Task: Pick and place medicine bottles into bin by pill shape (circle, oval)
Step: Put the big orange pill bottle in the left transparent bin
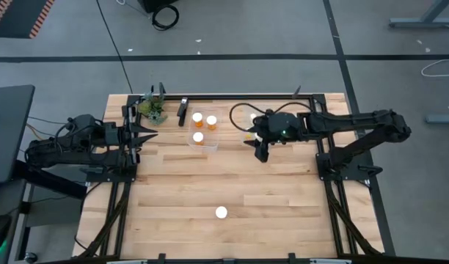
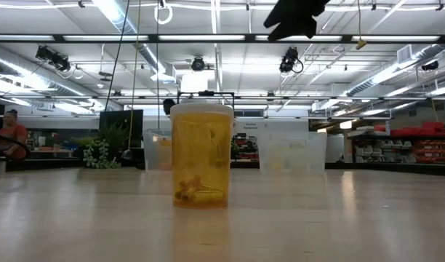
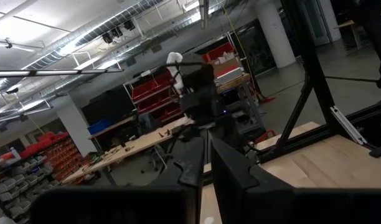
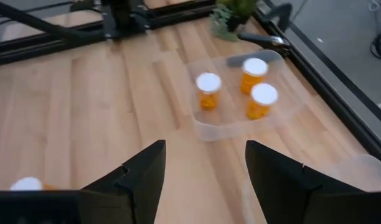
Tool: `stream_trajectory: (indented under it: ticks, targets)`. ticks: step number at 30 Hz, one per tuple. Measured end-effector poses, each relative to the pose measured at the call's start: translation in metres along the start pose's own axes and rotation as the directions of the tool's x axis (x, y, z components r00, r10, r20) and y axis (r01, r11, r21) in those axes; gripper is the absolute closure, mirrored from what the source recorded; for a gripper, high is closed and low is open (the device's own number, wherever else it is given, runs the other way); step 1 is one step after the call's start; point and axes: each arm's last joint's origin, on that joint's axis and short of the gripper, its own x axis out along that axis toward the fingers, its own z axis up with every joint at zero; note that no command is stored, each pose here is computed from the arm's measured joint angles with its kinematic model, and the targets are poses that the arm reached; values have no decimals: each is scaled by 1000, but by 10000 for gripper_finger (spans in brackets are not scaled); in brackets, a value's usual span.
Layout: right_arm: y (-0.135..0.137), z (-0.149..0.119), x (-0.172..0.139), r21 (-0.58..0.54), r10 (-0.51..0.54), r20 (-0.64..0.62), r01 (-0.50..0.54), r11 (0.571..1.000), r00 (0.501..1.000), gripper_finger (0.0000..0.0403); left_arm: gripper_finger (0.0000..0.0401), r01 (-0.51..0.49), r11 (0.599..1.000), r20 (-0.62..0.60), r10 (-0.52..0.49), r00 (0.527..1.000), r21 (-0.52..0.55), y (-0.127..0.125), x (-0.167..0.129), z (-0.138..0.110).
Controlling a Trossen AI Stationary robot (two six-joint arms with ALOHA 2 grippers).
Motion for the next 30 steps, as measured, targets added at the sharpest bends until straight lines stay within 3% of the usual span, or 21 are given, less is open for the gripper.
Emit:
stream_trajectory:
  ticks: [12,30]
  targets:
    - [45,-12,10,-94,38,0,-38,995,999,175,368,-2,1000,4,2,1000,0,0,0,0]
    - [89,-38,51,-169,88,-82,-101,980,993,175,366,-2,1000,4,2,1000,-2,0,0,0]
